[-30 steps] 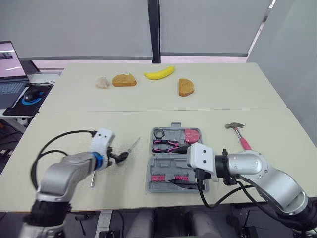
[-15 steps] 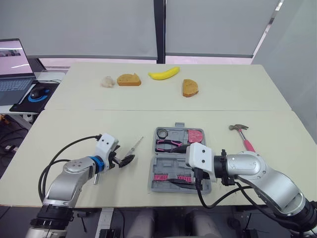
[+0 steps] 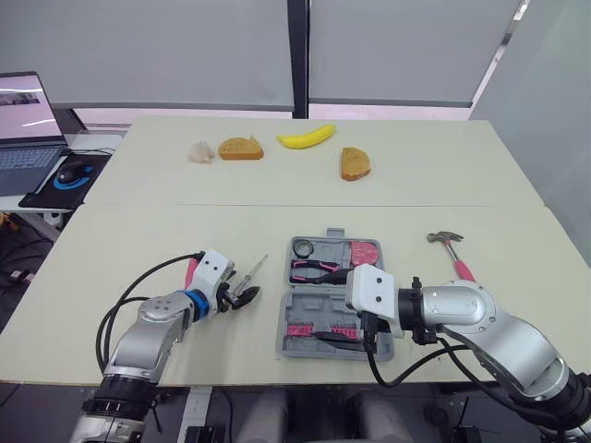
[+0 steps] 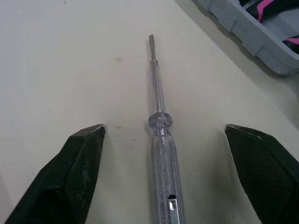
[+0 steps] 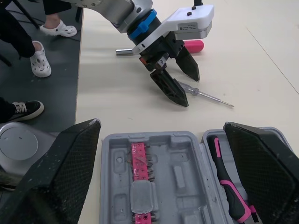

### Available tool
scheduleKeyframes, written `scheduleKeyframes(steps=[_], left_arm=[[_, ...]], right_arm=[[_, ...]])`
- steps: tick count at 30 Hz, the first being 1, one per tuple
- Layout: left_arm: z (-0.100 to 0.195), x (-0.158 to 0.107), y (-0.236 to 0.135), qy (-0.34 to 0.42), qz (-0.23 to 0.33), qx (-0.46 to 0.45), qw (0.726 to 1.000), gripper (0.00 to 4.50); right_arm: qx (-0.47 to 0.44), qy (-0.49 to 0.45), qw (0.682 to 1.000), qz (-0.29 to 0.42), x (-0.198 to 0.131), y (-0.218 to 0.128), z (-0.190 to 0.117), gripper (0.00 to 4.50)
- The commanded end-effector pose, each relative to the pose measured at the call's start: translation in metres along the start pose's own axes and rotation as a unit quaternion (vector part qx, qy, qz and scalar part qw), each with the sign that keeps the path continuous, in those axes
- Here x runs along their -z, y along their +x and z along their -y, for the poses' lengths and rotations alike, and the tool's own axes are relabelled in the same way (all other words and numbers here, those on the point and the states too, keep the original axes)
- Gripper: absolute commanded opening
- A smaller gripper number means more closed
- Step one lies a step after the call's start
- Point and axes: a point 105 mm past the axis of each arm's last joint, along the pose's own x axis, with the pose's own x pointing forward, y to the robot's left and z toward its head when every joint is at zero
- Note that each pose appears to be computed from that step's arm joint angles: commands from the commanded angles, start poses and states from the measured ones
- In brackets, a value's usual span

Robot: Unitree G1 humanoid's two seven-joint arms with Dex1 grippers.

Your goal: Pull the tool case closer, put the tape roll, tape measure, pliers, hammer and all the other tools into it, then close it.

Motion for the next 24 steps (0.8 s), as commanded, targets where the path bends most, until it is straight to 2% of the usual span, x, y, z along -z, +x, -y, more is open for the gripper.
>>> scheduleKeyframes(steps=[1, 6, 9, 15, 17, 19, 21, 24], left_arm=[[0.005, 0.013, 0.002, 0.003, -0.025, 0.012, 1.000, 2.69], [0.007, 0.026, 0.000, -0.004, -0.053, 0.014, 0.999, 1.14], [0.002, 0.020, -0.002, -0.009, -0.040, 0.002, 0.999, 0.30], [-0.018, -0.004, -0.019, 0.008, 0.001, -0.039, 0.999, 0.23], [-0.016, -0.032, -0.027, 0.037, 0.047, -0.027, 0.998, 0.23], [-0.010, -0.053, -0.032, 0.064, 0.080, -0.006, 0.995, 0.23], [0.013, -0.075, -0.034, 0.114, 0.105, 0.070, 0.985, 0.23], [0.043, -0.088, -0.035, 0.164, 0.112, 0.166, 0.966, 0.23]], right_arm=[[0.006, -0.015, 1.000, 0.011, -0.008, -0.002, 0.001, 4.50], [0.012, -0.014, 1.000, 0.009, -0.006, -0.004, 0.002, 4.50], [0.019, -0.014, 1.000, 0.007, -0.005, -0.007, 0.002, 4.50], [0.043, -0.014, 0.999, 0.023, -0.008, -0.014, 0.006, 4.50], [0.049, -0.011, 0.998, 0.030, -0.010, -0.022, 0.005, 4.50], [0.053, -0.005, 0.998, 0.033, -0.010, -0.028, 0.003, 4.50], [0.060, 0.014, 0.998, 0.026, -0.006, -0.036, 0.003, 4.50], [0.066, 0.030, 0.997, 0.006, 0.003, -0.045, 0.001, 4.50]])
